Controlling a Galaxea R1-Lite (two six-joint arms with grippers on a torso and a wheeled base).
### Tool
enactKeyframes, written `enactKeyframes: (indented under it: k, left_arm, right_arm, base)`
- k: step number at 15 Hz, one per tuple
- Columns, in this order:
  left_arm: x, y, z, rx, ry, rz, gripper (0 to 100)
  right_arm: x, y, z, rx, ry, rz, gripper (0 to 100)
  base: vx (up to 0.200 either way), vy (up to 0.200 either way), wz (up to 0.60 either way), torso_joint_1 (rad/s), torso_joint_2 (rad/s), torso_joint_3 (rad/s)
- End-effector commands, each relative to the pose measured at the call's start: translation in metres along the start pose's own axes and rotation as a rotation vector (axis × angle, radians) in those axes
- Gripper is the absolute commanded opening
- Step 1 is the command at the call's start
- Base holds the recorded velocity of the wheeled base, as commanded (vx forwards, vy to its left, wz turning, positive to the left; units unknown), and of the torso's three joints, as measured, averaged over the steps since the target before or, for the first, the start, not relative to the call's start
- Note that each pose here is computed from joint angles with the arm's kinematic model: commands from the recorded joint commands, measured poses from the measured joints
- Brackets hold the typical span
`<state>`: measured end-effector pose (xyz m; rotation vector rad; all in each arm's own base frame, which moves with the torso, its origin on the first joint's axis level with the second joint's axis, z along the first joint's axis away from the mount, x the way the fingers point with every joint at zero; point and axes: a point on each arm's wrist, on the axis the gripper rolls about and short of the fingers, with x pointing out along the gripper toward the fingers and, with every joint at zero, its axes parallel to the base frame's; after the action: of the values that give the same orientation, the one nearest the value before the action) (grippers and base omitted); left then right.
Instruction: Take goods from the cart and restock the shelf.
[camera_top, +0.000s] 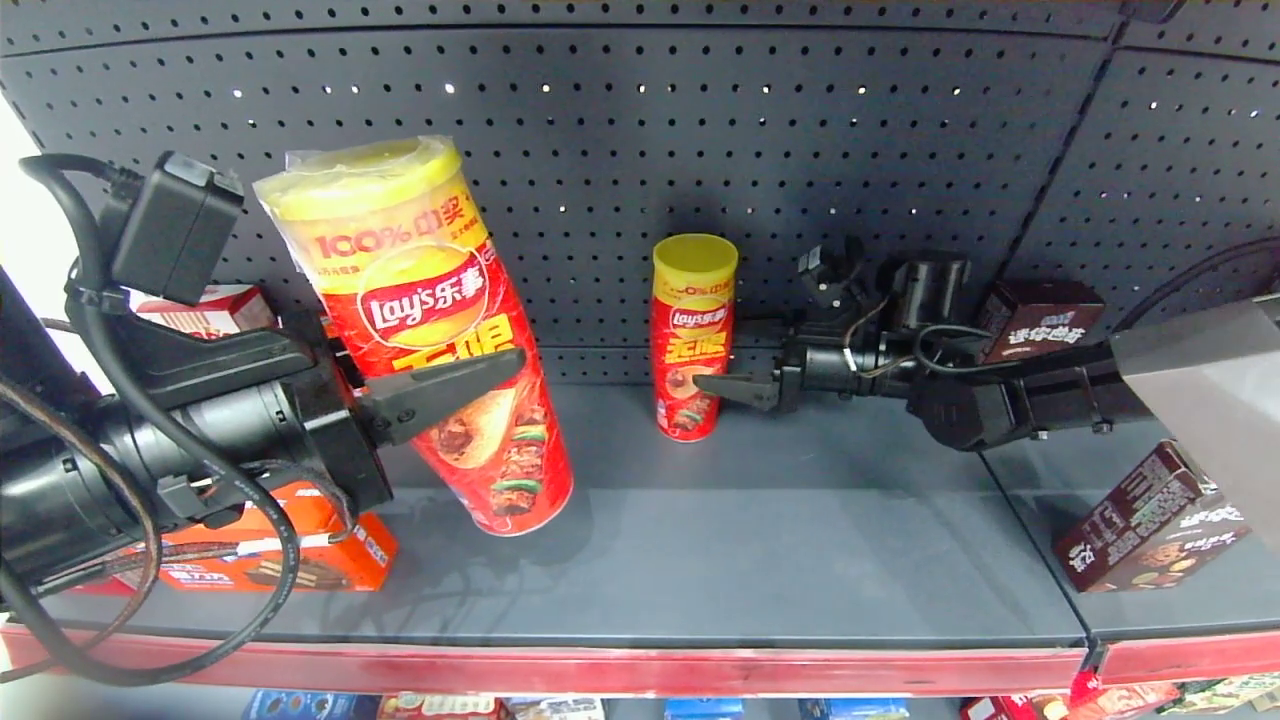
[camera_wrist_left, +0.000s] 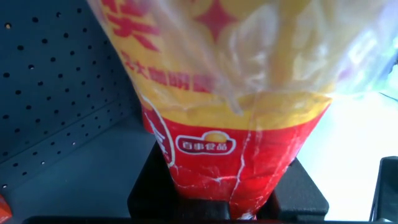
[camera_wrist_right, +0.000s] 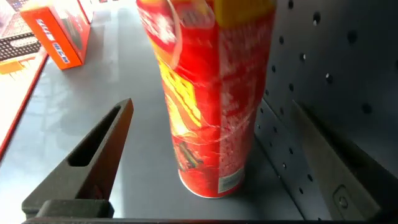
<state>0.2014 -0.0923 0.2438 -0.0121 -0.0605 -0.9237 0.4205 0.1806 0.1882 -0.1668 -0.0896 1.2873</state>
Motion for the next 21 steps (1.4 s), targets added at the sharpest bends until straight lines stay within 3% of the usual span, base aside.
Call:
enactKeyframes:
  k: [1, 11, 12, 18, 21]
  left_arm:
    - [0.0, 0.0, -0.001, -0.003, 0.004, 0.002, 0]
    - [0.002, 0.002, -0.008, -0.015, 0.025, 0.005, 0]
    - [0.001, 0.002, -0.01, -0.019, 0.031, 0.007, 0]
    - [0.002, 0.003, -0.011, -0.022, 0.035, 0.008, 0]
    - [0.002, 0.003, -0.011, -0.022, 0.035, 0.008, 0]
  right_arm:
    - [0.007, -0.005, -0.011, 0.007, 0.004, 0.004, 100]
    - [0.038, -0.014, -0.036, 0.007, -0.009, 0.025, 100]
    - [0.041, -0.016, -0.036, 0.001, -0.014, 0.024, 0]
    - [0.035, -0.015, -0.027, -0.005, -0.019, 0.019, 0]
    - [0.025, 0.008, -0.003, 0.002, -0.014, 0.027, 0]
  base:
    - [0.0, 0.0, 0.0, 0.0, 0.0, 0.0]
    - [0.0, 0.0, 0.0, 0.0, 0.0, 0.0]
    - [0.0, 0.0, 0.0, 0.0, 0.0, 0.0]
    - [0.0, 0.0, 0.0, 0.0, 0.0, 0.0]
    - [0.0, 0.0, 0.0, 0.0, 0.0, 0.0]
